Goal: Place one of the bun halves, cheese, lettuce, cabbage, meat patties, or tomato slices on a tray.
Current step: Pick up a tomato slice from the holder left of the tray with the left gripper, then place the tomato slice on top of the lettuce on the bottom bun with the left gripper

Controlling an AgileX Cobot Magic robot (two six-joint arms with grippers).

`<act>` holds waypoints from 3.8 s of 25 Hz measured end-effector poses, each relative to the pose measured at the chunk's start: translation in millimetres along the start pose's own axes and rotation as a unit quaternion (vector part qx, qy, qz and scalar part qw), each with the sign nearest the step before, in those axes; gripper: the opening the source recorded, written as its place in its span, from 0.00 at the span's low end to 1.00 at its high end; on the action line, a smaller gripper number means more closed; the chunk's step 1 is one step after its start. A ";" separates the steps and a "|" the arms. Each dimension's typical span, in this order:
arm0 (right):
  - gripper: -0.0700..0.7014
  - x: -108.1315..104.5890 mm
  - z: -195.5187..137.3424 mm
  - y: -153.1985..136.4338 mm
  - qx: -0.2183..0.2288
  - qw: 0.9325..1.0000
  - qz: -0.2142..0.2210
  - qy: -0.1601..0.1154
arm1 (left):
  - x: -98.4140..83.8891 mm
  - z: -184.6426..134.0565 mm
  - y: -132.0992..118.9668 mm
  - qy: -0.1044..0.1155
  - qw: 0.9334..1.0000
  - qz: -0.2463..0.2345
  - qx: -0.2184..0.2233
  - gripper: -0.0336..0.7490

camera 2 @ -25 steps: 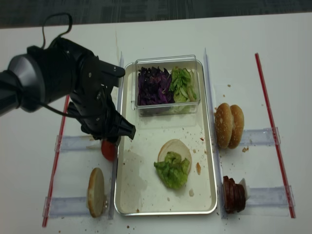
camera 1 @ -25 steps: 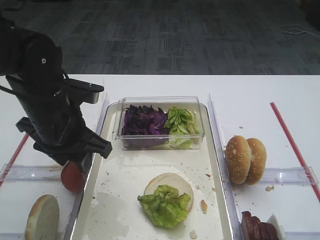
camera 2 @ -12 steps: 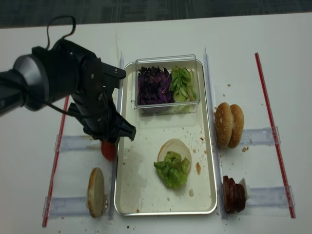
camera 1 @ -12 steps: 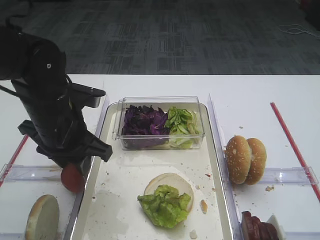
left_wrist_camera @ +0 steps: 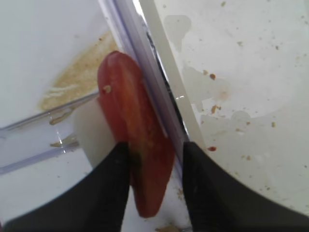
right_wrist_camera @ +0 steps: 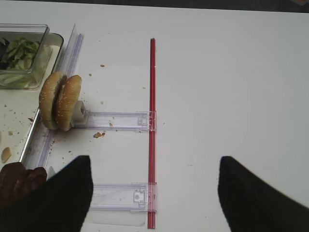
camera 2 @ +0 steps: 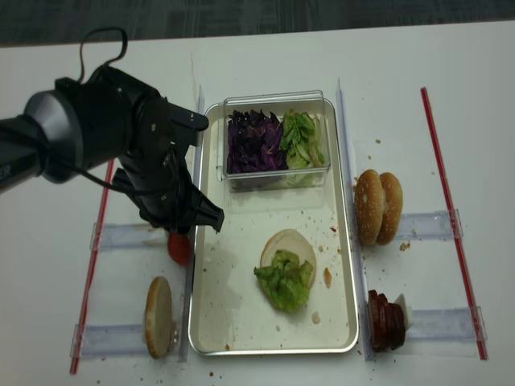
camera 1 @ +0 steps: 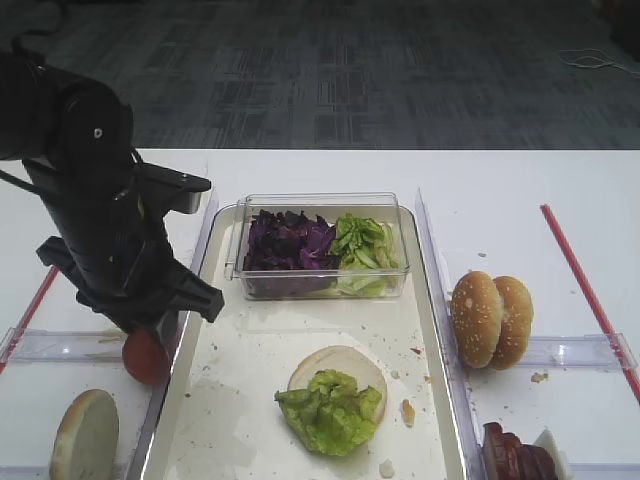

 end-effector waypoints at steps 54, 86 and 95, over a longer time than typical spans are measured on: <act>0.83 0.0 0.0 0.0 0.000 1.000 0.000 0.000 | -2.0 2.9 30.0 -0.004 0.999 -0.009 -0.034 0.12; 0.83 0.0 0.0 0.0 0.000 1.000 0.000 0.002 | -123.4 31.2 49.5 -0.031 0.902 -0.419 -0.098 0.12; 0.83 0.0 0.0 0.0 0.000 1.000 0.000 0.002 | -124.6 34.1 19.3 -0.009 0.904 -0.422 -0.069 0.12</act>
Point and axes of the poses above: a point on each arm's last joint axis where the gripper is mounted, y pointing back along that axis away from the gripper, x along the wrist's bending axis when the last joint is at zero, z = x × y, the point moved 7 cm from there along -y, pointing out along that axis toward the gripper, and after that the axes turned 12 degrees about -y, right-handed, at the moved point
